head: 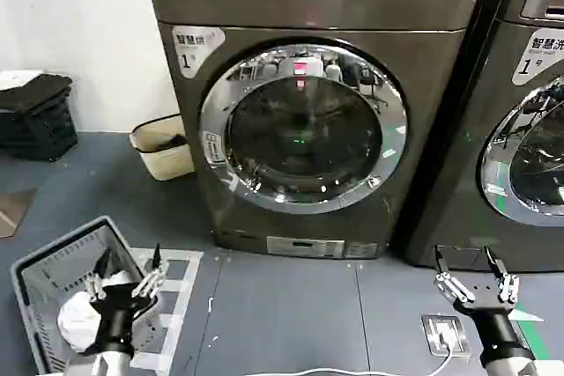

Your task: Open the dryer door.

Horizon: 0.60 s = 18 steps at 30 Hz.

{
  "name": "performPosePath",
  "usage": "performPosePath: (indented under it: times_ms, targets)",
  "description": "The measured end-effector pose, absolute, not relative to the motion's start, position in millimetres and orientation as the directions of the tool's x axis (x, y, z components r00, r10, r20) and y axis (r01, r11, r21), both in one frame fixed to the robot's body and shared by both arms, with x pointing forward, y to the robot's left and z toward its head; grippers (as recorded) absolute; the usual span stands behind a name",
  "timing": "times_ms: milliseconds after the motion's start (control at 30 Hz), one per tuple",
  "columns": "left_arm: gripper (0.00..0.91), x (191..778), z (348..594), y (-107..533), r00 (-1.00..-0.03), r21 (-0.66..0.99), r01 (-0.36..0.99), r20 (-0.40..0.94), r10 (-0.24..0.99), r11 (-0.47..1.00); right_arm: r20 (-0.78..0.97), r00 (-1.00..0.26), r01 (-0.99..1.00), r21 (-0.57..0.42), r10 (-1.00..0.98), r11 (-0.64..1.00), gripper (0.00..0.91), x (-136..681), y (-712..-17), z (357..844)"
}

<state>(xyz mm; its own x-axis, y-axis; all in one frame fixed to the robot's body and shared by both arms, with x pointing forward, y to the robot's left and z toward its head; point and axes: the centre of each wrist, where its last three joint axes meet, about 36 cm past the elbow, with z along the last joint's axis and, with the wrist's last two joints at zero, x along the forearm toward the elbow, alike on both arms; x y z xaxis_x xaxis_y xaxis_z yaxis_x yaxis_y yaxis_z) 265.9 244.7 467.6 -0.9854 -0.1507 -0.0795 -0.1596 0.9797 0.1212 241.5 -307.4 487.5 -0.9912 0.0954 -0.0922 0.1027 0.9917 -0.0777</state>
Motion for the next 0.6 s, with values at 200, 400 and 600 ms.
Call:
performPosePath:
  times_ms: [200,400,600]
  targets:
    - [0.907,266.1,467.2,245.0,-0.986,0.123,-0.155,-0.079,-0.146,0.98,-0.051,-0.998,0.043,-0.125,0.037,0.991,0.907,248.2,-304.8,498.5]
    - [0.907,266.3,465.6,244.7,-0.988,0.127,-0.146,-0.077,-0.137,0.981,-0.018,-1.0,-0.001,-0.078,-0.003,0.997,0.907,260.7,-300.7,510.9]
    - [0.907,262.7,467.4,244.3,-0.988,0.129,-0.142,-0.076,-0.133,0.981,-0.062,-0.994,-0.088,-0.07,-0.092,0.994,0.907,286.4,-300.5,515.9]
